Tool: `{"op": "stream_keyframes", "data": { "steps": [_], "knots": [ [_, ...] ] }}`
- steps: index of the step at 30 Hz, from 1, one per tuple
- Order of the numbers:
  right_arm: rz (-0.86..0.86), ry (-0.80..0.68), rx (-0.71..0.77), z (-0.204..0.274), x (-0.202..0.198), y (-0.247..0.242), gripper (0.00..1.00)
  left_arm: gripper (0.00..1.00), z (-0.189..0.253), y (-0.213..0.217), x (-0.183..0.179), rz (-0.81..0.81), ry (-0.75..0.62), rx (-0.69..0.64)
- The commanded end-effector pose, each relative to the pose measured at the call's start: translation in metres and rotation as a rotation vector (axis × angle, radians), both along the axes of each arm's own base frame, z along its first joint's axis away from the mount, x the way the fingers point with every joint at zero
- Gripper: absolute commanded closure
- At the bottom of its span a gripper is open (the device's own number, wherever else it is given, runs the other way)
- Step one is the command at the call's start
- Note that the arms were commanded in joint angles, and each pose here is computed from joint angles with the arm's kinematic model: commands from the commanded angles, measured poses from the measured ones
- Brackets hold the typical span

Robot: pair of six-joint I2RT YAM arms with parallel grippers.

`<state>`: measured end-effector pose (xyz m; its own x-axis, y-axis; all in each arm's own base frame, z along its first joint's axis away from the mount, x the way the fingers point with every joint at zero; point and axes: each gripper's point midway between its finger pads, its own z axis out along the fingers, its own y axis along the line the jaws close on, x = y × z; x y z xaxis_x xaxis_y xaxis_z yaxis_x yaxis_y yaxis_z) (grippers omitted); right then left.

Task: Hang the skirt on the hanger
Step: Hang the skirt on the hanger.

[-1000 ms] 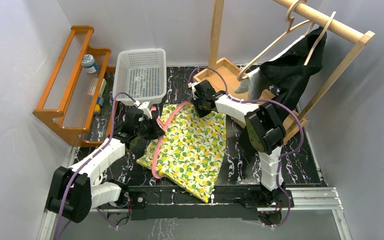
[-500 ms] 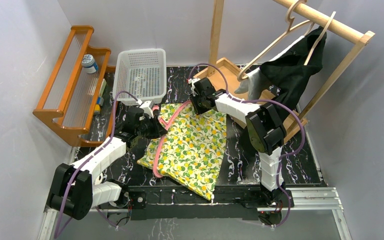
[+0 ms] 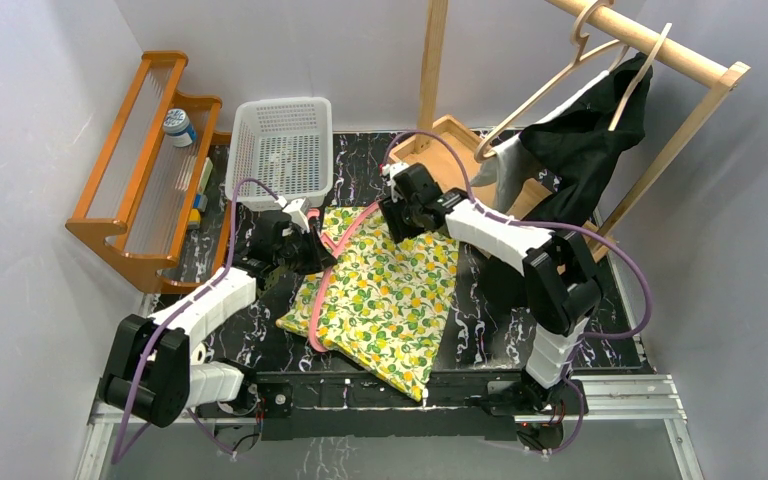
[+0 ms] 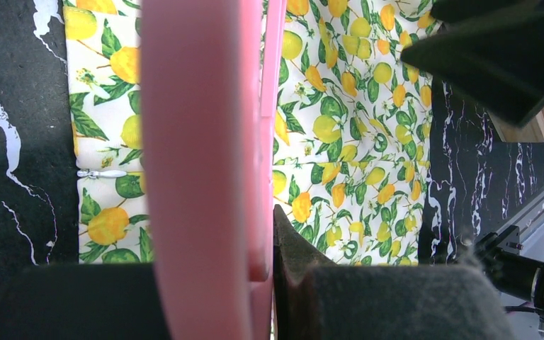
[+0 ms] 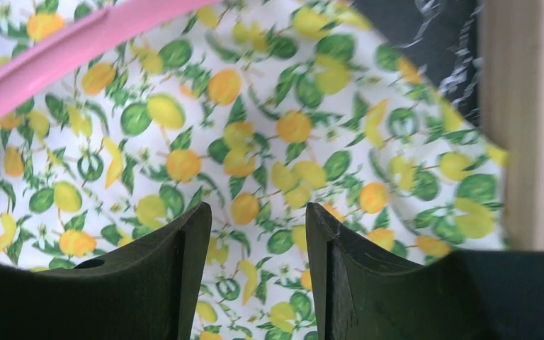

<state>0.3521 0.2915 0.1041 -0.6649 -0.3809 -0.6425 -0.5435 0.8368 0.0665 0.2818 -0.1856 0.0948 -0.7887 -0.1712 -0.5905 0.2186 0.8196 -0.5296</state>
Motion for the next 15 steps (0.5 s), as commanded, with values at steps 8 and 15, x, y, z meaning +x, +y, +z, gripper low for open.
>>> {"op": "stream_keyframes", "data": {
  "steps": [8, 15],
  "knots": [
    [0.133, 0.135, -0.081, -0.059, -0.071, 0.024, 0.43, 1.00, -0.007, 0.007, -0.009, 0.041, -0.022, 0.024],
    [0.161, 0.134, -0.093, -0.083, -0.078, 0.020, 0.61, 1.00, -0.006, 0.006, -0.012, 0.062, -0.043, 0.005]
  ]
}}
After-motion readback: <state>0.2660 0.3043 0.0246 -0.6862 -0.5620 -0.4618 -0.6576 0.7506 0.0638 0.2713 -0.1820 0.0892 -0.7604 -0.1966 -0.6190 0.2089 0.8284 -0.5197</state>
